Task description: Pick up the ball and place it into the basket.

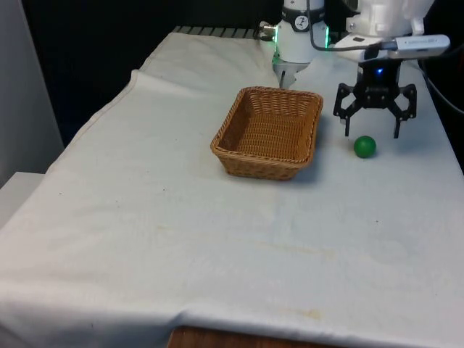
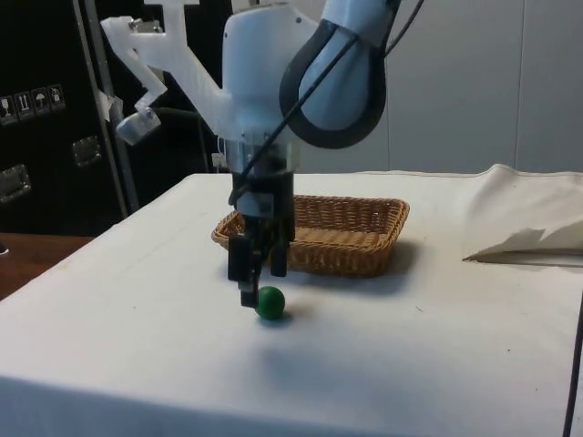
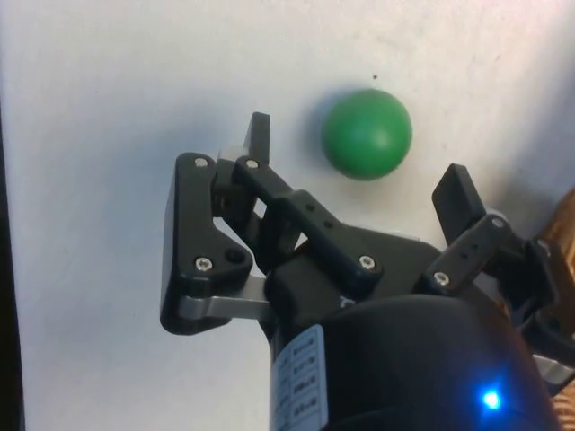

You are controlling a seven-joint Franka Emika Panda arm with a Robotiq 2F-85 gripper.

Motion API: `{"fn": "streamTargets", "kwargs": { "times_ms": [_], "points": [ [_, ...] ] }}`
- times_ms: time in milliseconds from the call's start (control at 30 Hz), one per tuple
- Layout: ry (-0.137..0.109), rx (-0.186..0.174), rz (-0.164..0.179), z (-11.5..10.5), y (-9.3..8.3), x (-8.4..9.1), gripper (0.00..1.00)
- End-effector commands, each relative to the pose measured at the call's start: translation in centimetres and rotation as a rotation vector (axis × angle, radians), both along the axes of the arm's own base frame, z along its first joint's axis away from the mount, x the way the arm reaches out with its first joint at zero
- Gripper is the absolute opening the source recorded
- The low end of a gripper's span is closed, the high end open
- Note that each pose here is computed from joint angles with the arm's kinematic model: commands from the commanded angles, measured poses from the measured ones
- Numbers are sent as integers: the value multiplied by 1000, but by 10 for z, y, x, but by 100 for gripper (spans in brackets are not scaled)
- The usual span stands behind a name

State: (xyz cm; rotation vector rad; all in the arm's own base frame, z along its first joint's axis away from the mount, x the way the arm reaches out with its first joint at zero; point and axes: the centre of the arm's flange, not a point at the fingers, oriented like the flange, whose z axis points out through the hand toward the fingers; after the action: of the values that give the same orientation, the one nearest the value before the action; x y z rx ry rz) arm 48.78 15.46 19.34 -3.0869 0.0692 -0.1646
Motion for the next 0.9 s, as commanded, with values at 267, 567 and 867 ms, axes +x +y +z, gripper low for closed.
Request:
{"fn": "streamTargets", "kwargs": {
  "times_ms": [267,567,867],
  "points": [
    [-18,11,-4,-20,11,-1,100],
    [-14,-5,2,-24,9,-1,100],
    [-14,-4,6,-24,11,-2,25]
  ]
}}
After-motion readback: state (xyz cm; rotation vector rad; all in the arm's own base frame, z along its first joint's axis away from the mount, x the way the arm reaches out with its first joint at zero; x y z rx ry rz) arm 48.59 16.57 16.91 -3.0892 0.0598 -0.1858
